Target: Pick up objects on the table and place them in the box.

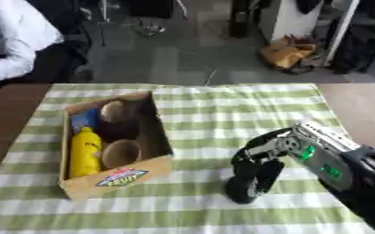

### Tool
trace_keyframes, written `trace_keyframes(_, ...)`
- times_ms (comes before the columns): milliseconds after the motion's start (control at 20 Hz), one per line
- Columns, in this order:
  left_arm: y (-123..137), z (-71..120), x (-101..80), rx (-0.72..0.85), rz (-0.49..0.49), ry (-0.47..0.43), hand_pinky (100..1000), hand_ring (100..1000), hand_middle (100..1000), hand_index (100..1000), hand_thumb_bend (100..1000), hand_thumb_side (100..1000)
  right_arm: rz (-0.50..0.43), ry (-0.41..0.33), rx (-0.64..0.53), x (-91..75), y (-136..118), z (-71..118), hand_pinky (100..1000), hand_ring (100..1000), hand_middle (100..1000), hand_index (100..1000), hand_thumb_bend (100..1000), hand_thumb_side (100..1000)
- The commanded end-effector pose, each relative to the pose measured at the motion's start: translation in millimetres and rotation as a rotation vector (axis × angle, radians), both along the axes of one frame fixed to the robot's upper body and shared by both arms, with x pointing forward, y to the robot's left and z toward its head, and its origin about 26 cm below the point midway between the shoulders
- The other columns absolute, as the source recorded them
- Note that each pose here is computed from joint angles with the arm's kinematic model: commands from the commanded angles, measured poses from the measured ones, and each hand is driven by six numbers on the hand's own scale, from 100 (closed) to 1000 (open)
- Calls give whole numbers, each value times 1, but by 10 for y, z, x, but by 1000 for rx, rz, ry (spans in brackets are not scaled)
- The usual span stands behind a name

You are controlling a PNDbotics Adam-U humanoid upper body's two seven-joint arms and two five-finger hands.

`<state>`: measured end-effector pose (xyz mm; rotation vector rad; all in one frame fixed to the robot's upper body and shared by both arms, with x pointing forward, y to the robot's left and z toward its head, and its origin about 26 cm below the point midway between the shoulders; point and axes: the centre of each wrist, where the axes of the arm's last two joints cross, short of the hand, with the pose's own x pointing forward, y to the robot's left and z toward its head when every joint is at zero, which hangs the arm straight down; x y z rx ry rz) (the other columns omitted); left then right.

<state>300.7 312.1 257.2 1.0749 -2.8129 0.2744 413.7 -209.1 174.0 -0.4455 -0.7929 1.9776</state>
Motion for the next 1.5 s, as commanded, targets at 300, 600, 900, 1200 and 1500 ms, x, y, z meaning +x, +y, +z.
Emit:
trace_keyframes(300, 6, 94, -27, 12, 6, -29, 896, 968, 943, 1000, 100, 983, -26, -63, 27, 29, 1, 256, 407, 595, 632, 682, 144, 506)
trace_keyframes(600, 8, 106, -27, 14, 7, -34, 897, 968, 942, 1000, 100, 984, -36, -74, 31, 32, -4, 299, 340, 528, 544, 609, 100, 464)
trace_keyframes(900, 9, 117, -27, 13, 7, -42, 897, 968, 942, 1000, 100, 979, -65, -74, 31, 61, -28, 299, 217, 478, 490, 507, 100, 351)
trace_keyframes(1200, 14, 114, -29, 11, 10, -42, 899, 968, 942, 1000, 100, 978, -95, -83, 44, 77, -30, 341, 135, 409, 430, 463, 100, 325)
trace_keyframes(1500, 13, 108, -29, 11, 9, -40, 899, 968, 942, 1000, 100, 978, -95, -106, 63, 53, 18, 433, 100, 379, 404, 466, 100, 323)
